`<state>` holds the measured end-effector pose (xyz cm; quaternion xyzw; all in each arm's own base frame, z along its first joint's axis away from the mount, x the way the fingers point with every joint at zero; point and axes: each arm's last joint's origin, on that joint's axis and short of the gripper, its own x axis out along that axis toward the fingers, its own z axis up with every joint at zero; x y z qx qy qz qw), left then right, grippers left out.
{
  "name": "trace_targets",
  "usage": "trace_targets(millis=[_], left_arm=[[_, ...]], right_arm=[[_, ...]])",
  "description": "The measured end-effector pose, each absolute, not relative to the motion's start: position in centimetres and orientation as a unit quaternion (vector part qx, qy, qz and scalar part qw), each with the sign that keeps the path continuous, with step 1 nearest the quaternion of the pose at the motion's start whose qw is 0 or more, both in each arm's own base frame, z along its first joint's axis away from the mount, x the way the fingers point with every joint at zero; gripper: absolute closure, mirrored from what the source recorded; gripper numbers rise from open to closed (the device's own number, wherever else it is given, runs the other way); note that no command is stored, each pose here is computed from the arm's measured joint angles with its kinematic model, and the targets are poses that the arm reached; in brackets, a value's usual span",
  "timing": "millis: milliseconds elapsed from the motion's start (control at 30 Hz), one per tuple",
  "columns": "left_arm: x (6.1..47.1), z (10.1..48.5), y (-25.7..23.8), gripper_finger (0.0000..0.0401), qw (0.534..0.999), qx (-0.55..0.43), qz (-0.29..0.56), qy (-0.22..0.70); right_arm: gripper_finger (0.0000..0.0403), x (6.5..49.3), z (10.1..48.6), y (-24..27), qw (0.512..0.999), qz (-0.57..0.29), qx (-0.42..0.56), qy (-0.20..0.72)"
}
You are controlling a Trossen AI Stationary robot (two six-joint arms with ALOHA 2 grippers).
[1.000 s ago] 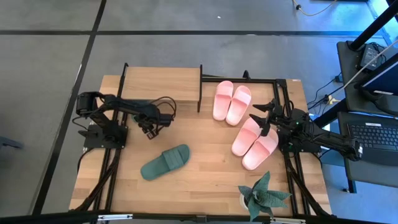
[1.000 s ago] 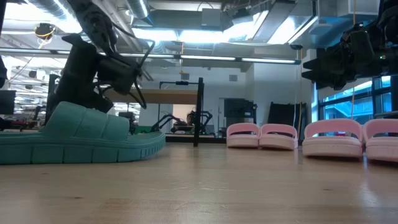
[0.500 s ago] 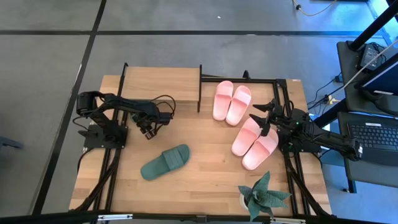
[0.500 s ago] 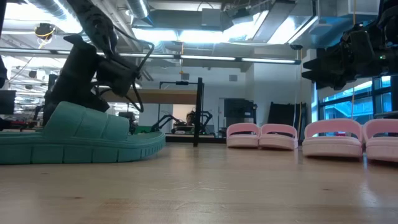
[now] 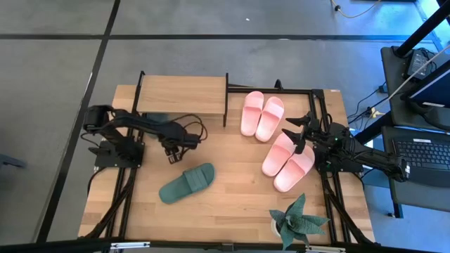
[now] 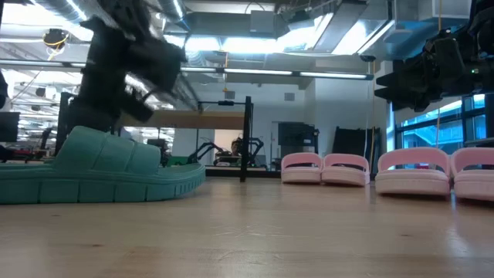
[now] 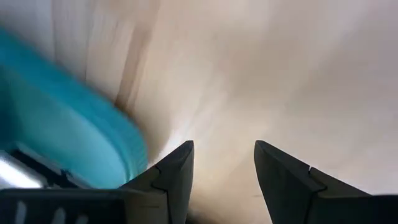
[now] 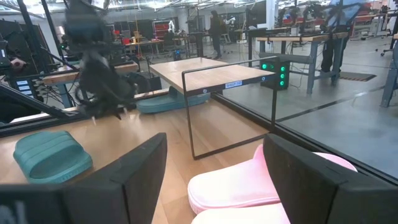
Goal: Pick and place slides into the shelf
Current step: Put the green slide under the shelf
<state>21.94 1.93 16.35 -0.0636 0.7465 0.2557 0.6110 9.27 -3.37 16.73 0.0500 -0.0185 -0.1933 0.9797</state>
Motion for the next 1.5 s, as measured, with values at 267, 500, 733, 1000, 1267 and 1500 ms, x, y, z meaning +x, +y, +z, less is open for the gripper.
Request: trace_targets(millis=[267, 500, 733, 1000, 1267, 1500], left_arm=[[22.3, 20.9, -2.9, 0.0241, 0.736, 0.059, 0.105, 0.666], [21.5, 22.5, -6.7, 0.0241, 0.794, 0.082, 0.039, 0.602], [21.8, 22.8, -10.1, 0.0241, 0.834, 0.123, -0.037, 0.536], [21.1, 21.6, -13.3, 0.0241, 0.829, 0.198, -0.055, 0.520], [21.9, 18.3, -15.1, 0.0241, 0.795, 0.296, -0.029, 0.528], [22.7, 16.2, -15.2, 0.0241, 0.775, 0.360, 0.034, 0.518]], right_arm=[[0.0135, 9.3, 16.7, -3.4, 0.979, -0.193, 0.064, -0.021], [0.0135, 9.3, 16.7, -3.4, 0.979, -0.193, 0.063, -0.021], [0.0135, 9.3, 16.7, -3.4, 0.979, -0.193, 0.063, -0.021], [0.0135, 9.3, 16.7, -3.4, 0.979, -0.193, 0.063, -0.021], [0.0135, 9.3, 16.7, -3.4, 0.979, -0.193, 0.061, -0.021], [0.0135, 9.3, 16.7, -3.4, 0.979, -0.193, 0.061, -0.021]])
